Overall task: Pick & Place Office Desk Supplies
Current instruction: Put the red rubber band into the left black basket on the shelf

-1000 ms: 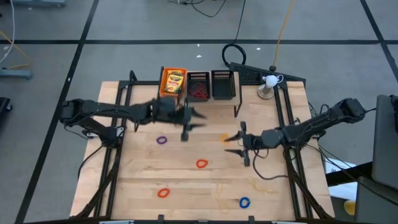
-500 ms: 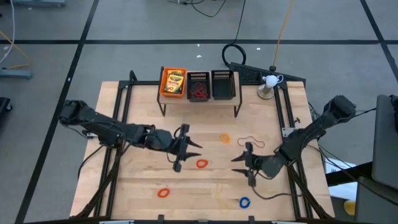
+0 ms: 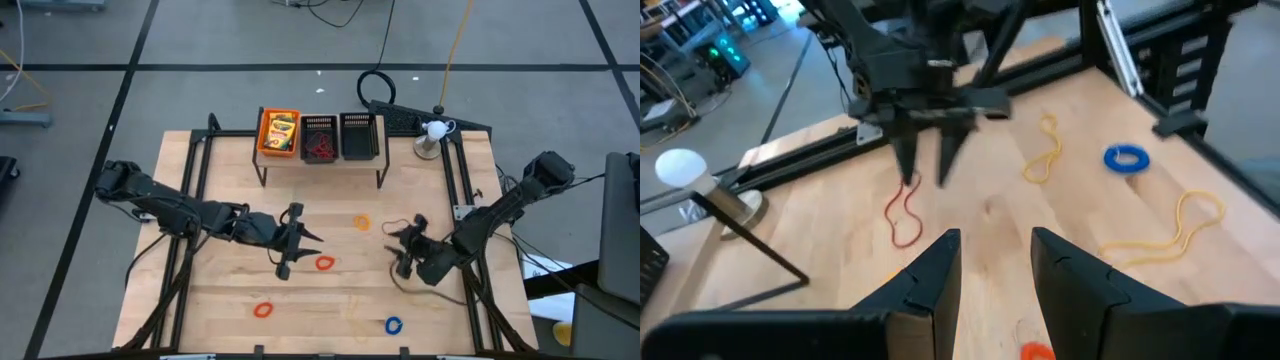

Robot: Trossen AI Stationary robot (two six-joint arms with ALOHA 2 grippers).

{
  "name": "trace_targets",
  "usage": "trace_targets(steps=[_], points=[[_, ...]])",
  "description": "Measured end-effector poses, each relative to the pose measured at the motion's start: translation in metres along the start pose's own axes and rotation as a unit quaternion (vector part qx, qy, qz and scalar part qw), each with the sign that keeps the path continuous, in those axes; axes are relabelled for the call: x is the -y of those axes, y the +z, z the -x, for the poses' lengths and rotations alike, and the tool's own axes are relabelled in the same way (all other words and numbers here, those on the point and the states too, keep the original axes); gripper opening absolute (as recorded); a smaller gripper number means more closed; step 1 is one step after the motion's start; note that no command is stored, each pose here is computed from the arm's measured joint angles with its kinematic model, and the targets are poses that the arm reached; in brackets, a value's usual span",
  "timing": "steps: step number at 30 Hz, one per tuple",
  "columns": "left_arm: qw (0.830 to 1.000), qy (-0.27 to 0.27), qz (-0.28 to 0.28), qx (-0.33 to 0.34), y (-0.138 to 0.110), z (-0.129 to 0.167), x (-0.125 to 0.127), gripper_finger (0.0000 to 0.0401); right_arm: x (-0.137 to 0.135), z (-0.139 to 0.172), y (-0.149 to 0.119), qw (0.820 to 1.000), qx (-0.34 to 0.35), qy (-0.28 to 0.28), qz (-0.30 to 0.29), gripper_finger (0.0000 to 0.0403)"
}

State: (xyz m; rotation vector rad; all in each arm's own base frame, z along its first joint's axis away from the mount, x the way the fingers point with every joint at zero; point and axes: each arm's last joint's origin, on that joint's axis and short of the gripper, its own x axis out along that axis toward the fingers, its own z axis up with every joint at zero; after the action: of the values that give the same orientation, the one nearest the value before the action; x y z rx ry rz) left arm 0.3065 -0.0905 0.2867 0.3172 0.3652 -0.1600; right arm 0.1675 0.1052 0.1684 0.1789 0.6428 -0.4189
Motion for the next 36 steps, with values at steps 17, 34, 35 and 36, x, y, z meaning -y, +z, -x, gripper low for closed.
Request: trace_targets(steps=[17,34,35,36], points=[[0.988,0.122,-0.06,-0.072,-0.01,0.0,-0.015,0.0118,0.025,-0.006,-0.006,0.993,-0.097,-0.068,0.025,0.0171],[0.985,0.134,-0.064,-0.086,-0.012,0.0,-0.015,0.0118,0.073,-0.038,-0.059,0.979,-0.197,-0.057,-0.005,0.0171],[0.985,0.134,-0.064,-0.086,-0.012,0.0,-0.015,0.0118,0.075,-0.038,-0.062,0.979,-0.197,-0.058,-0.008,0.0171],[0.985,0.134,-0.064,-0.086,-0.012,0.0,-0.015,0.0118,0.077,-0.038,-0.064,0.979,-0.196,-0.059,-0.01,0.0171]])
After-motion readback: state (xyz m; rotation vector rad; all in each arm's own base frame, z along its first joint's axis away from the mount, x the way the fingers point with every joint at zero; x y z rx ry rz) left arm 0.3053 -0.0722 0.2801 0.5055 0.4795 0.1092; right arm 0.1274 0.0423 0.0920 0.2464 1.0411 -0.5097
